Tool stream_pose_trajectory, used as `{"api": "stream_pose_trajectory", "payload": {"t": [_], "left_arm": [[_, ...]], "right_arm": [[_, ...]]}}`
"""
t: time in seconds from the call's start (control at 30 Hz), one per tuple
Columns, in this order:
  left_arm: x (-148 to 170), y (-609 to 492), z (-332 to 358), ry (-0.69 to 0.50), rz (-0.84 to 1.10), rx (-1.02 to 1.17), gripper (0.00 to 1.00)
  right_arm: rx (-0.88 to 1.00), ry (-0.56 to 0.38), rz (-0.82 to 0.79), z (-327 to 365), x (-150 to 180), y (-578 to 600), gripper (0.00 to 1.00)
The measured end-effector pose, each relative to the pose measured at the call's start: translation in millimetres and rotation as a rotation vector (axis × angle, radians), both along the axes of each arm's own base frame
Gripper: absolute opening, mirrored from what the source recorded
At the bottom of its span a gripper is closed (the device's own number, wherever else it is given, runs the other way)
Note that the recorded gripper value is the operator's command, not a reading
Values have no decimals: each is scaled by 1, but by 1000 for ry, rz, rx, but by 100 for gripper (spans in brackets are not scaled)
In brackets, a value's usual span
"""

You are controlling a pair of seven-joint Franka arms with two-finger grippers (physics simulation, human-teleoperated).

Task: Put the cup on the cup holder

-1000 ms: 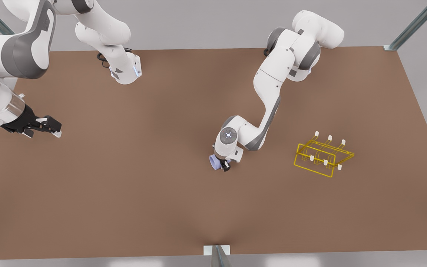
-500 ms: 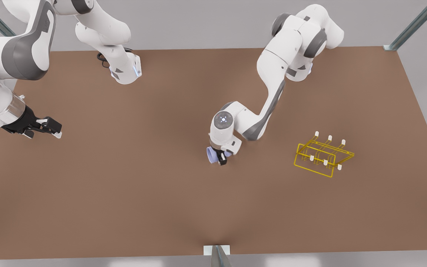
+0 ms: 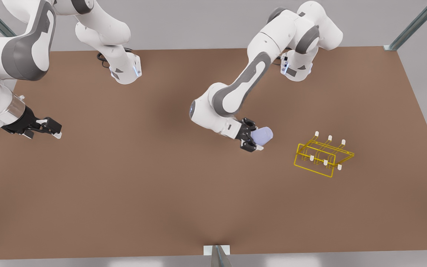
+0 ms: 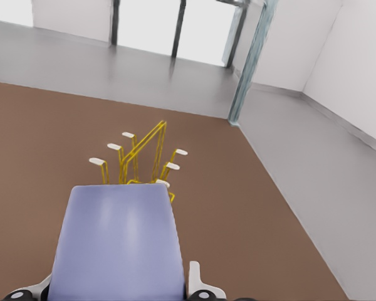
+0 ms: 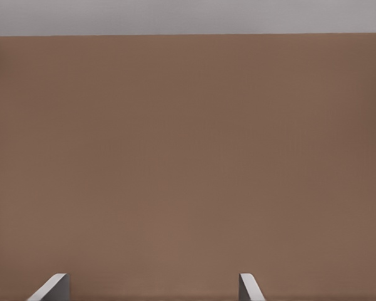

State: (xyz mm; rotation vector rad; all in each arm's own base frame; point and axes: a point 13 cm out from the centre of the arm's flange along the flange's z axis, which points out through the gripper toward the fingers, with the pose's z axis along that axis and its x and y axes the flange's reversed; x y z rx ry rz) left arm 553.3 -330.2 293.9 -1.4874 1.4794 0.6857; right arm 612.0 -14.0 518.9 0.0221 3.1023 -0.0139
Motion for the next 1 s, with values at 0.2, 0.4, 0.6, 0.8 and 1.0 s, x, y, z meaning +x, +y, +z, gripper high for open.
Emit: {"api": "stream_pose_trajectory", "payload": {"t": [0.2,0.4,0.6,0.8,1.0], "left_arm": [[7,33,20,29,-7,343,83],[20,48,20,98,-22,553,83],[38,89,-4,237,20,641,83],[53,137,-12,351,73,656,83],[63,191,-26,451,123,660,83]], "right_arm": [[0,-2,-1,0,0,0,100],[0,-2,-1,1,0,0,100],[0,-2,-1,1,0,0,100],[0,-2,-3,1,0,-1,100],[-1,-2,-2,1,0,0,100]]}}
